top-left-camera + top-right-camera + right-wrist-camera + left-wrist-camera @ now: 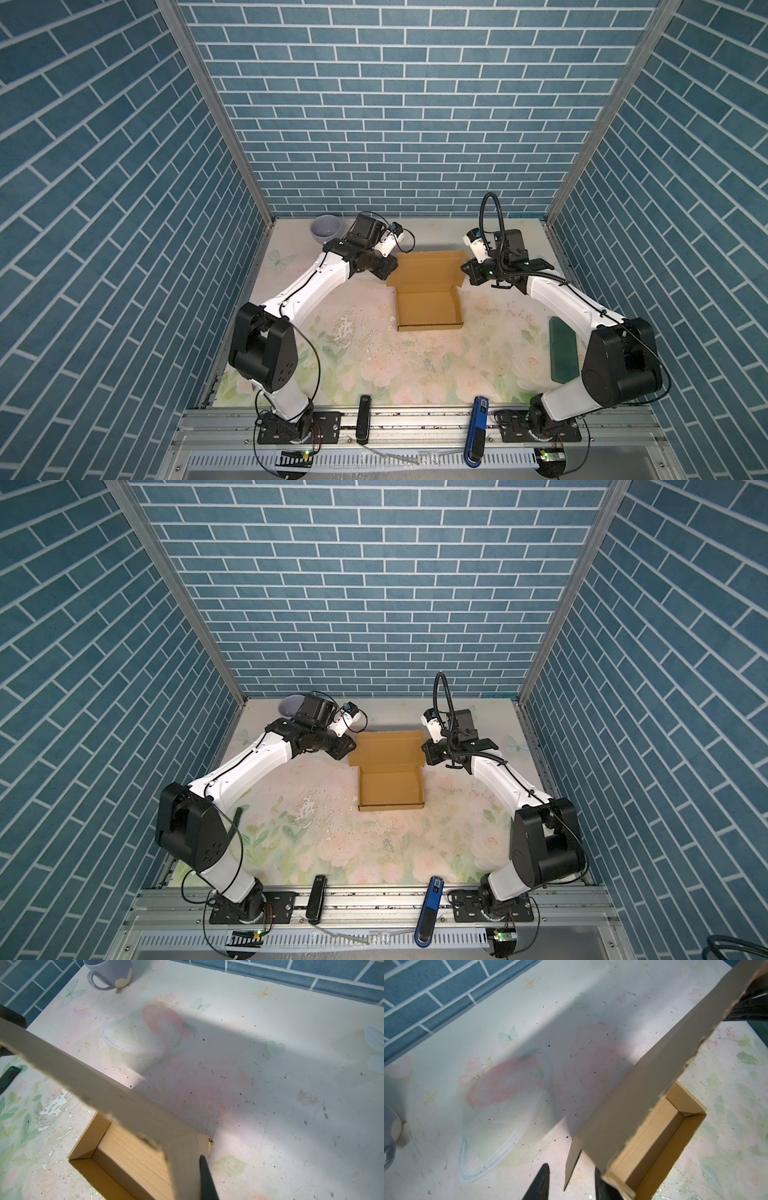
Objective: Fold the paper box
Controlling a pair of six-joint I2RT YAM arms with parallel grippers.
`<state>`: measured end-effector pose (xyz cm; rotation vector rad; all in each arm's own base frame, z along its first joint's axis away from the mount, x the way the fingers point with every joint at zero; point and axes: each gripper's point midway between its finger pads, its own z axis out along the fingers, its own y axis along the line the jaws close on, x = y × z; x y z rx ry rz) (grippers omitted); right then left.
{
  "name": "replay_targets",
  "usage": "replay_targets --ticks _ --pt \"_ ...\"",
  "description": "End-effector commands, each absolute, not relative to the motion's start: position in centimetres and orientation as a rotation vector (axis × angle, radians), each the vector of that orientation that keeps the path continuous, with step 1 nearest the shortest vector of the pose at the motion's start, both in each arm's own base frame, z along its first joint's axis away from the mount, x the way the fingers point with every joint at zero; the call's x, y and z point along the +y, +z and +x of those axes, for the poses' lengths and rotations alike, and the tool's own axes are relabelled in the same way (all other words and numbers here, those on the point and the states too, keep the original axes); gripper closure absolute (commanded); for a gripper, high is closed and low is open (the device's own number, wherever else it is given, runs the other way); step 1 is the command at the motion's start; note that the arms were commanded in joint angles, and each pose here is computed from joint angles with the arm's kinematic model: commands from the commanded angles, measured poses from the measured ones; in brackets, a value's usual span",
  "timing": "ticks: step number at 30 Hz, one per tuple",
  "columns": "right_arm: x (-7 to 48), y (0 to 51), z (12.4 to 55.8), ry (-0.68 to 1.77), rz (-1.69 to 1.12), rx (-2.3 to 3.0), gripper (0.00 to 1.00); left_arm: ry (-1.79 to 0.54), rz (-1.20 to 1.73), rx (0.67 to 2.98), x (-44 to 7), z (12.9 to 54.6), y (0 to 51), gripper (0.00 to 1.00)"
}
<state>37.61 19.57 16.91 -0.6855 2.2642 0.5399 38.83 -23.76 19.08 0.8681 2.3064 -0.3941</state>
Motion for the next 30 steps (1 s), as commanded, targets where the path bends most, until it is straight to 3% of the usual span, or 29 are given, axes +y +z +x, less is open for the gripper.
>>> replay_targets --ticks 1,10,25,30 --pt "19.9 17.3 37.7 0.52 -0.739 2.24 1.0 -0.429 0.866 2.329 -24.1 38.8 17.9 0.65" --pt "20.0 17.5 38.0 0.52 -0.734 2.235 1.0 -0.414 0.871 2.371 -24.0 39.0 16.3 0.74" --pt "20.8 16.9 38.1 0.431 -0.619 2.283 1.0 -0.452 0.739 2.414 -25.2 38.9 16.3 1.0" --pt "21.2 16.7 37.7 0.386 -0.574 2.3 1.0 -0.466 0.644 2.431 -25.6 38.9 16.6 1.0"
